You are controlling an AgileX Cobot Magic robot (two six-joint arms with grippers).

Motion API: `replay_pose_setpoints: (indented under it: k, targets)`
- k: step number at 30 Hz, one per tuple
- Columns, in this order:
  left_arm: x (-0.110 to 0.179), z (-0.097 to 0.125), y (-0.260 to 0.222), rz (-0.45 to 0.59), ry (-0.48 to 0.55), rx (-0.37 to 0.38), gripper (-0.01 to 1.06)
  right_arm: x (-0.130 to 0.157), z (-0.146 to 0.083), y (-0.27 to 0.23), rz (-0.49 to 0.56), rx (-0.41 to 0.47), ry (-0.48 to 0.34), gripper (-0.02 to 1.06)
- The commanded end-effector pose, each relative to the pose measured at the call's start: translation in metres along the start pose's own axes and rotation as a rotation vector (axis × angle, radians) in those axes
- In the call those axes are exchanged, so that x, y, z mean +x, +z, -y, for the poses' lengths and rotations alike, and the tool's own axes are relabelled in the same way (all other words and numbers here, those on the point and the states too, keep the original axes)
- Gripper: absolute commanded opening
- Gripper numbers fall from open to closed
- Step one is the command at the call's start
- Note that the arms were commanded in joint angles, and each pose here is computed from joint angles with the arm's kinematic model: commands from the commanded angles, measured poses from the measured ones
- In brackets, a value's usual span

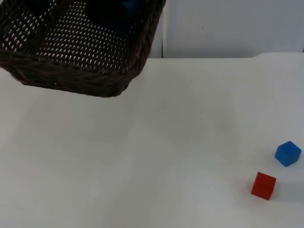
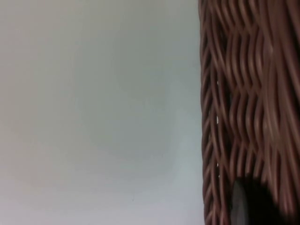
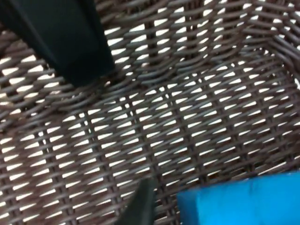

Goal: Pick up the basket with the left hand and place the largest block into the basket with the right hand.

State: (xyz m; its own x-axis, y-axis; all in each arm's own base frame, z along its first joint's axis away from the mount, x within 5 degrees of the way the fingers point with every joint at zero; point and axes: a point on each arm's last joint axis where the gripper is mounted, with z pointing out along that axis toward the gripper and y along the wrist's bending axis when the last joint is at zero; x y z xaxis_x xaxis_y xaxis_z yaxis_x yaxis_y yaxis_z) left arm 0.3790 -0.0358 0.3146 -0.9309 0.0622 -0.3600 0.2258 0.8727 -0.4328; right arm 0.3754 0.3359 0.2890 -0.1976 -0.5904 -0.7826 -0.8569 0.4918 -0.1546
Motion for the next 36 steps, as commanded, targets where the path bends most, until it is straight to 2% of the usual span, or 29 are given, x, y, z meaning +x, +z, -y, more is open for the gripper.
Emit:
replay_pose_setpoints:
  k: [1, 5, 7, 9, 12, 16, 20, 28, 36]
  targets:
    - [-0.001, 0.006, -0.005, 0.021, -0.013, 0.038, 0.00, -0.013, 0.000, -0.014, 0.050, 0.014, 0.004, 0.93]
    - [-0.001, 0.006, -0.005, 0.021, -0.009, 0.038, 0.00, -0.036, 0.002, -0.055, 0.130, 0.043, -0.011, 0.95]
    - [-0.001, 0.006, -0.005, 0.021, -0.009, 0.038, 0.00, -0.039, 0.003, -0.061, 0.137, 0.047, -0.012, 0.95]
    - [-0.001, 0.006, -0.005, 0.021, -0.009, 0.038, 0.00, -0.048, 0.005, -0.087, 0.161, 0.054, -0.011, 0.95]
    - [-0.001, 0.005, -0.003, 0.017, -0.011, 0.039, 0.00, -0.055, 0.008, -0.110, 0.181, 0.065, 0.019, 0.95]
    - [-0.002, 0.002, 0.003, 0.006, -0.021, 0.046, 0.00, -0.056, 0.022, -0.146, 0.181, 0.080, 0.118, 0.95]
    - [-0.003, 0.000, 0.010, -0.008, -0.015, 0.060, 0.00, -0.053, 0.027, -0.167, 0.159, 0.086, 0.123, 0.95]
    - [-0.004, -0.004, 0.064, -0.116, 0.011, 0.107, 0.00, -0.057, 0.017, -0.202, 0.148, 0.064, 0.098, 0.95]
    - [-0.009, 0.007, 0.125, -0.104, 0.038, 0.102, 0.00, -0.046, 0.004, -0.229, 0.145, 0.063, 0.101, 0.95]
